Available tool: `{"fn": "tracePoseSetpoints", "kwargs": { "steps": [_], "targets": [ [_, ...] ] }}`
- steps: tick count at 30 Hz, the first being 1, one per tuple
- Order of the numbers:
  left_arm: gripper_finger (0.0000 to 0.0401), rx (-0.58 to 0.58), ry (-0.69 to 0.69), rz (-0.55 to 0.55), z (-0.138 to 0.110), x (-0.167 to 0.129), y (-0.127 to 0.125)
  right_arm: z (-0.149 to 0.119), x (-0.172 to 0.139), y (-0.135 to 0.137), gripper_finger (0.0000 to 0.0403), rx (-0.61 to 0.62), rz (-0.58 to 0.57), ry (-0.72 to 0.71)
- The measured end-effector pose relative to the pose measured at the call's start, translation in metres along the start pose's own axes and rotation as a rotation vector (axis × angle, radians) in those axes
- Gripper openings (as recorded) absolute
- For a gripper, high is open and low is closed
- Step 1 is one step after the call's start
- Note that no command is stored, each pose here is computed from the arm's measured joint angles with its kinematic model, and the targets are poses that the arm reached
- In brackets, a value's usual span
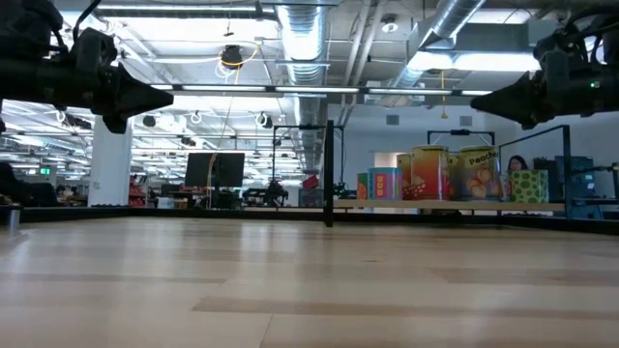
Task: Pick and place cans onto a shelf
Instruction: Return to Home Position
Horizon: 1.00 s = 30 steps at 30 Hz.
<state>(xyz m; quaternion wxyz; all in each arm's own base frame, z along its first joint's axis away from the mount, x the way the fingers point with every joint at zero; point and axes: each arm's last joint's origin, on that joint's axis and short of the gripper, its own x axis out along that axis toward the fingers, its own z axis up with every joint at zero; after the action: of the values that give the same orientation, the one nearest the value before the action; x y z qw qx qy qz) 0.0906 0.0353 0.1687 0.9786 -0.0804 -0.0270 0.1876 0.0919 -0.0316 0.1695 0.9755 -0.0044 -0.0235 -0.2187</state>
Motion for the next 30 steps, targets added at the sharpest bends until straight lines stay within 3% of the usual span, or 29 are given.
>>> {"fn": "tracePoseSetpoints", "kwargs": {
  "steps": [30],
  "targets": [
    [0.0000,0.013,0.000,0.000,0.0002,0.0000,0.0000,-0.0009,0.0003,0.0001,0.0033,0.039,0.000,0.010]
  ]
}}
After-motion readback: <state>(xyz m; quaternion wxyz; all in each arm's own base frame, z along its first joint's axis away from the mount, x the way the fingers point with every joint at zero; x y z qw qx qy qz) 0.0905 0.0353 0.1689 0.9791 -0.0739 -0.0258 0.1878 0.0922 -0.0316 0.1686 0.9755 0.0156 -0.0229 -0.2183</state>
